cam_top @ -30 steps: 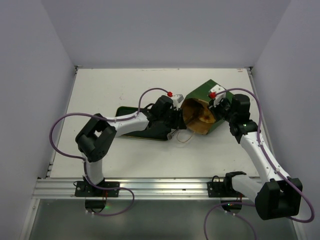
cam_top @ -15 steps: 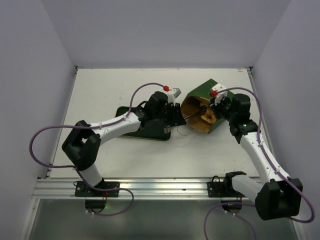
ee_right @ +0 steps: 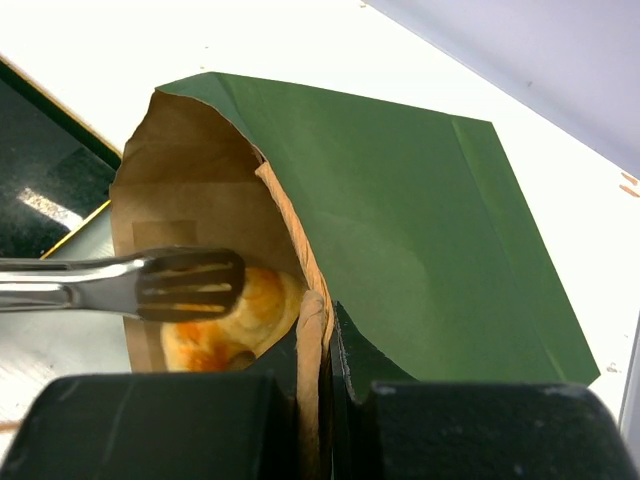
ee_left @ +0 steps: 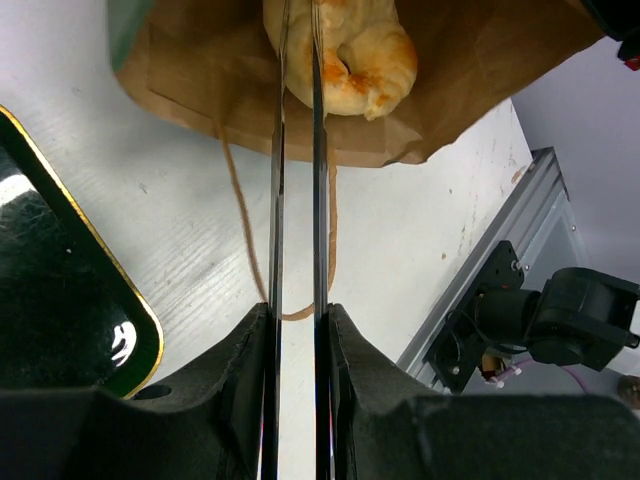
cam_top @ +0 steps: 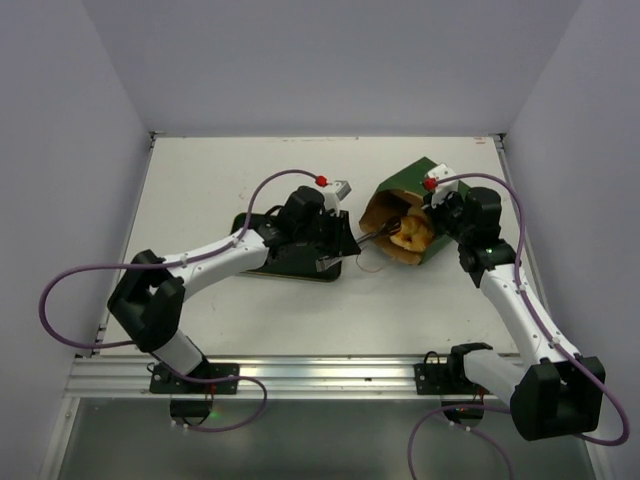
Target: Take the fake bread out of the paper bag
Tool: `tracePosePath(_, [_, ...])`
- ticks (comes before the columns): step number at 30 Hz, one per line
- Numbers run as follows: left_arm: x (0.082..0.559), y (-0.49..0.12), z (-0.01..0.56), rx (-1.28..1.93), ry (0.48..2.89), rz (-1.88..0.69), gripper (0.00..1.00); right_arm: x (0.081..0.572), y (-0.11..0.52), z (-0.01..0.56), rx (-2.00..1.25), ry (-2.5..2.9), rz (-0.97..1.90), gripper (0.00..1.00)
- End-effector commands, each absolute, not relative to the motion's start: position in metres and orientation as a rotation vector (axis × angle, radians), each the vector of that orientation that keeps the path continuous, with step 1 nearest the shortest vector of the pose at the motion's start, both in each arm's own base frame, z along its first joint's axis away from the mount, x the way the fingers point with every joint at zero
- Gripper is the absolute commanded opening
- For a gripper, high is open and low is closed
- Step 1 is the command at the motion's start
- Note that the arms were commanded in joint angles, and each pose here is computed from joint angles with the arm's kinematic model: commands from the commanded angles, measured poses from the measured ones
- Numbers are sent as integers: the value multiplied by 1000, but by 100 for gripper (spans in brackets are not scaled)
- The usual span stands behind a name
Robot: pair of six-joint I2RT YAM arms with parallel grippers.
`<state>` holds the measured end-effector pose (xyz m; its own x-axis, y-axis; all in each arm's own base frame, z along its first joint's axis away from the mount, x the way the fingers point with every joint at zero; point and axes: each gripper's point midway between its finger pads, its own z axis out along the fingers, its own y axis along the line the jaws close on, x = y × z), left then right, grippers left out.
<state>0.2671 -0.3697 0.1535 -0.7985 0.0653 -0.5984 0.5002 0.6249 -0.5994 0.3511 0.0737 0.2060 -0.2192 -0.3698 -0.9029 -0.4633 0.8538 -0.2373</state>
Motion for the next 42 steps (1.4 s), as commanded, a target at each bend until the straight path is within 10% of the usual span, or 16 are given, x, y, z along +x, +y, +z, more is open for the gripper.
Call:
tracePosePath(1, [270,-360,192,463,2195,-1089,0,358,65,228,-563,1767,38,0])
tracePosePath(42, [251,-202,203,353,2198,-790,0,360,55,234,-507,1770,10,0])
